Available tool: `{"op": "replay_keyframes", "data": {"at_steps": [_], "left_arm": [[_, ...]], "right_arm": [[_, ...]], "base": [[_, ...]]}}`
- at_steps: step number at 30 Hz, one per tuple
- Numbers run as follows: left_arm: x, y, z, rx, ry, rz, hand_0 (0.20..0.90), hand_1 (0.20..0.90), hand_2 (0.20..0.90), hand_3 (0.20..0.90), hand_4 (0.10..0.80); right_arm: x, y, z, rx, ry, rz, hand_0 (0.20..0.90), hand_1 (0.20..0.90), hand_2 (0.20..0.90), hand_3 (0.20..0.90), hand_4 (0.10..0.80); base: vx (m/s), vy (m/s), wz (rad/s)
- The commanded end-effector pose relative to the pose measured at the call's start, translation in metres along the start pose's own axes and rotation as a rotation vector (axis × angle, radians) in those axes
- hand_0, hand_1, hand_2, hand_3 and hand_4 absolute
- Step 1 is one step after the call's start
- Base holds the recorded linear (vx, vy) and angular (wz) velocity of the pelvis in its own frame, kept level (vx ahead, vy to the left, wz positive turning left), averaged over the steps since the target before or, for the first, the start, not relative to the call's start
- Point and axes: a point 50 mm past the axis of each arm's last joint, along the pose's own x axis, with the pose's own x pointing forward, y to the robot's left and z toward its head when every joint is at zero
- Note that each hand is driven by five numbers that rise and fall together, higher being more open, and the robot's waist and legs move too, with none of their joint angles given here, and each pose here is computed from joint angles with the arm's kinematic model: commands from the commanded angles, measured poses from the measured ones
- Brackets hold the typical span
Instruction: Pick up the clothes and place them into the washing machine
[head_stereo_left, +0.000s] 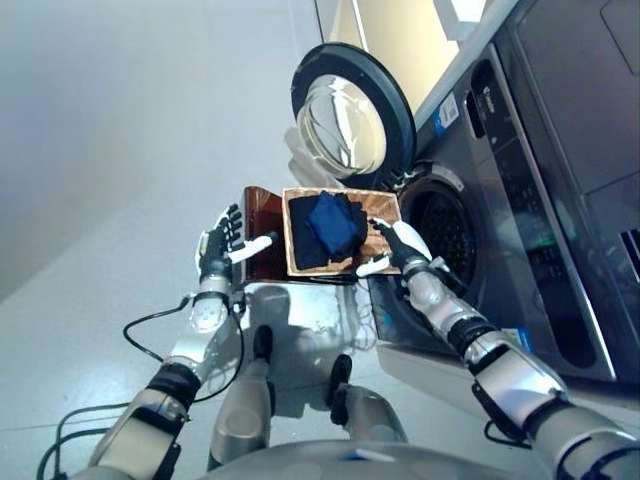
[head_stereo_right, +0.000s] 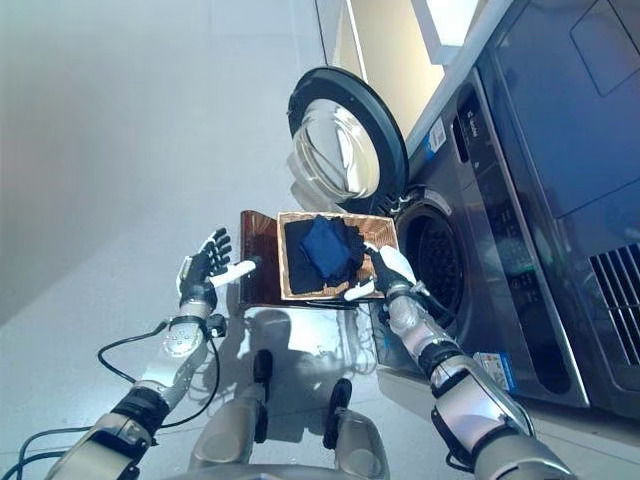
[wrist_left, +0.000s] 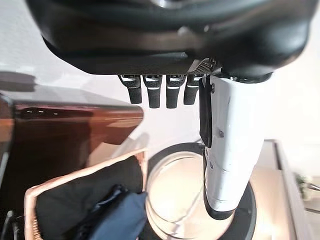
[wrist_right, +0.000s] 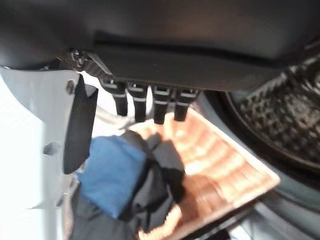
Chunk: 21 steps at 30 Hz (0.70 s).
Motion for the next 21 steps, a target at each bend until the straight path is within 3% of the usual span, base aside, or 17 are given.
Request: {"op": "replay_keyframes", "data": {"at_steps": [1,7,21], "left_arm": [[-0.003,-0.031,0.051,-0.13,-0.268,-0.099,0.9,0.9,0.9,0.9,0.8],[-0.007,-0.037,0.07,-0.182,-0.351,-0.12,0.9,0.9,0.9,0.9,0.8],[-0.01,-0.037,0.104,-0.227,-0.493,-0.114,0.9,0.9,0.9,0.9,0.8]], "right_arm": [[0.016,-0.059,0.025,-0.191,-0.122,-0.19,0.9,0.9,0.9,0.9,0.8],[0.021,-0.091,0.04,-0.315,-0.166,-0.311,0.9,0.9,0.9,0.9,0.8],[0.025,-0.139,0.08,-0.335,-0.249,-0.501,0.9,0.9,0.9,0.9,0.8]], "base": [[0.0,0.0,0.0],[0.025,-0.023,0.04],[0.003,-0.002,0.02]]}}
